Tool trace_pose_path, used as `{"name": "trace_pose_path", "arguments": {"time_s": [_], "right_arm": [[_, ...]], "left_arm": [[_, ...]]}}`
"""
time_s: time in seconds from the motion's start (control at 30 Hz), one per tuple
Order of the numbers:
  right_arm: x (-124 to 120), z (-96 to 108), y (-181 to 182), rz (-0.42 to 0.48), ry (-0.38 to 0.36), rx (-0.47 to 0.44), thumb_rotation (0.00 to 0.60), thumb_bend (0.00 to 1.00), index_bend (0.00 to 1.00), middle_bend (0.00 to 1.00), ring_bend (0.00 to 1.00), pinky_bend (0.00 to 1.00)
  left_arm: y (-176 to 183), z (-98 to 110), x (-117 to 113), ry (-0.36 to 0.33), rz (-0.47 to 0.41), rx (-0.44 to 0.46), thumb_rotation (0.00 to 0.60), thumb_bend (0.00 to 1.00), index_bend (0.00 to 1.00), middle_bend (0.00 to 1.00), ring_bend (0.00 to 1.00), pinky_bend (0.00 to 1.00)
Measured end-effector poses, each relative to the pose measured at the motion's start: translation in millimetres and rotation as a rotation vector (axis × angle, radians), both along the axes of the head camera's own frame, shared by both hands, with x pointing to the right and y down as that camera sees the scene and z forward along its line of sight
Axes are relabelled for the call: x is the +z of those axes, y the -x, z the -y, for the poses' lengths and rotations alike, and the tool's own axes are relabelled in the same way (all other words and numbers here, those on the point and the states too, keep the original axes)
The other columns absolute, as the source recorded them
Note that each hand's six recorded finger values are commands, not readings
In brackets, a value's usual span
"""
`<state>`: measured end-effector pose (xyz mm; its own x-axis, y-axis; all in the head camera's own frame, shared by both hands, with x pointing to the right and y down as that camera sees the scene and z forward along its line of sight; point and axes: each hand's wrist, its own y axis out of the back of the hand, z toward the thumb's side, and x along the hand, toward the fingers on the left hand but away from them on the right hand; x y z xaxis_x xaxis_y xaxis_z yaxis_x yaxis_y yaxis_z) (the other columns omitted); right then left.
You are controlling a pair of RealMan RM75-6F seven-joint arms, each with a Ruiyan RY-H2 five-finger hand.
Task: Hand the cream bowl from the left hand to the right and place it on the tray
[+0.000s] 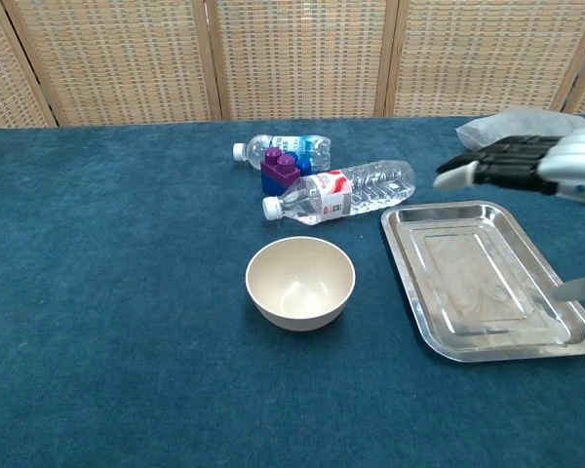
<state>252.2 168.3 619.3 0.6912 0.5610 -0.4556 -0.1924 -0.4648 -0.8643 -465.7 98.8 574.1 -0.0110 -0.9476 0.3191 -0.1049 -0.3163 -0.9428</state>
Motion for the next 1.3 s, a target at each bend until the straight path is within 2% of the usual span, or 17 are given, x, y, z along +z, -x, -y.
{"name": "trace_pose_path", "arguments": {"time_s": [0.1,0.3,0.6,0.77,0.87,1.07,1.17,1.3], "right_arm": [[14,3,42,0.006,0.024,-0.097,0.6,0.0,0.11,0.0,0.0,0.0],[31,3,100,0.025,0.032,-0.19,0.6,0.0,0.17,0.0,0.0,0.0],[54,1,127,-0.006,0.055,-0.191,0.6,0.0,0.21,0.0,0.0,0.0],[67,2,136,-0.029,0.055,-0.175,0.6,0.0,0.32,0.0,0.0,0.0],[74,0,138,-0.038,0.063,-0.164,0.6,0.07,0.39,0.0,0.0,0.0],[81,-3,141,-0.023,0.068,-0.149,0.6,0.36,0.55,0.0,0.0,0.0],[80,-3,143,0.004,0.064,-0.143,0.6,0.44,0.6,0.0,0.0,0.0],[77,-2,147,0.042,0.055,-0.141,0.6,0.49,0.63,0.0,0.0,0.0]], "left_arm": [[5,1,-5,-0.006,-0.004,-0.007,0.6,0.0,0.0,0.0,0.0,0.0],[10,2,-6,-0.003,-0.014,-0.016,0.6,0.0,0.0,0.0,0.0,0.0],[13,4,-4,0.014,-0.022,-0.023,0.6,0.0,0.0,0.0,0.0,0.0],[13,4,-4,0.014,-0.025,-0.022,0.6,0.0,0.0,0.0,0.0,0.0],[13,3,-3,0.02,-0.032,-0.024,0.6,0.0,0.0,0.0,0.0,0.0],[13,3,-4,0.02,-0.035,-0.025,0.6,0.0,0.0,0.0,0.0,0.0],[13,3,-4,0.022,-0.035,-0.024,0.6,0.0,0.0,0.0,0.0,0.0],[13,2,-4,0.022,-0.033,-0.024,0.6,0.0,0.0,0.0,0.0,0.0]]}}
